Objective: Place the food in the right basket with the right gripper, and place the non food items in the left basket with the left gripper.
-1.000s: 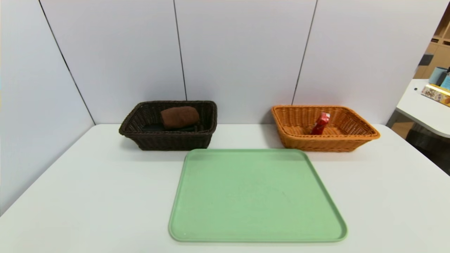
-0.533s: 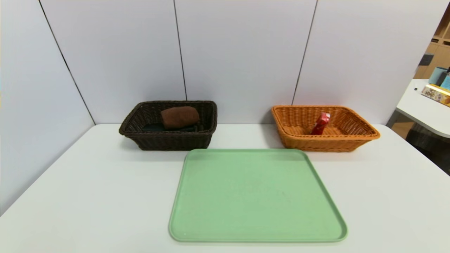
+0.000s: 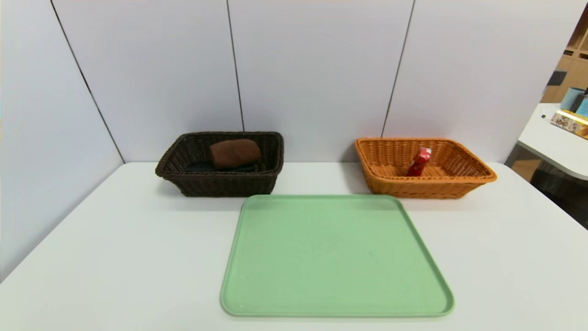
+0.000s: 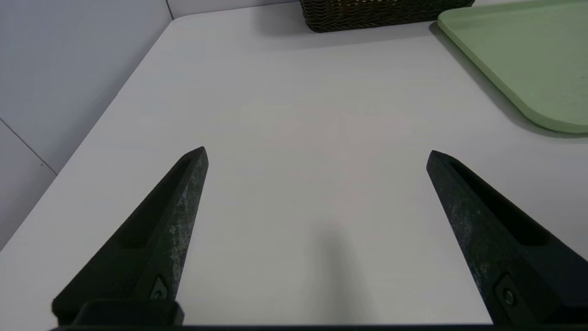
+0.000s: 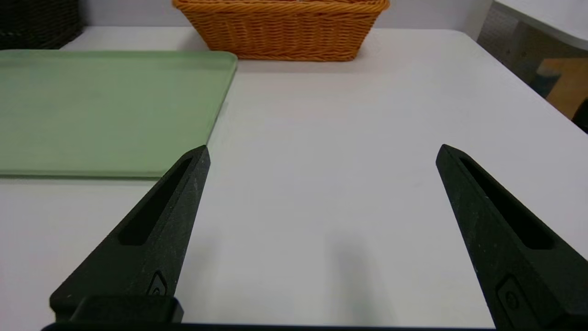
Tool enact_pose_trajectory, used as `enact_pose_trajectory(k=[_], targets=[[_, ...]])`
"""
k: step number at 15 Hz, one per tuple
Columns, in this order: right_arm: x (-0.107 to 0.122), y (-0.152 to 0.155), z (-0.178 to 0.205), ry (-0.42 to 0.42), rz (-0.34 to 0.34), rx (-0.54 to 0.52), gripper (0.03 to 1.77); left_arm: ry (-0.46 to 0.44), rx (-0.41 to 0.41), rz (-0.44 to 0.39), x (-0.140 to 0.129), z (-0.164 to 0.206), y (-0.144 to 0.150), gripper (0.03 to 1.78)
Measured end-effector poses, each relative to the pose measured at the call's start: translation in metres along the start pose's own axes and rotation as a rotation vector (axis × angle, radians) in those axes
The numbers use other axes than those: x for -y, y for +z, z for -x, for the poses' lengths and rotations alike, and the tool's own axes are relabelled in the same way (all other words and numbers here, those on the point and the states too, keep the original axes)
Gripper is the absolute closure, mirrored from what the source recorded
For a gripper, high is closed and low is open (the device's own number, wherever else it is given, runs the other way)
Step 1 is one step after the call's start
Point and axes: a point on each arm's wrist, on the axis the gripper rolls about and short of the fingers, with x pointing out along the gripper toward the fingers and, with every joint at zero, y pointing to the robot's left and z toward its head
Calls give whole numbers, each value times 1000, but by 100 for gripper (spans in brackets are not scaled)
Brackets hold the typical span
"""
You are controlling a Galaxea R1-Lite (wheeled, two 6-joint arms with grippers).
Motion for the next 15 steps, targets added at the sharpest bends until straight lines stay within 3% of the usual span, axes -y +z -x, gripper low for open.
enact_pose_trajectory(k=[13, 15], targets=[[0, 0, 0, -3, -13, -1, 10, 12, 1, 22, 0, 0, 0, 12], [0, 0, 0, -2, -13, -1, 10, 12, 49, 19, -1, 0, 5, 12]])
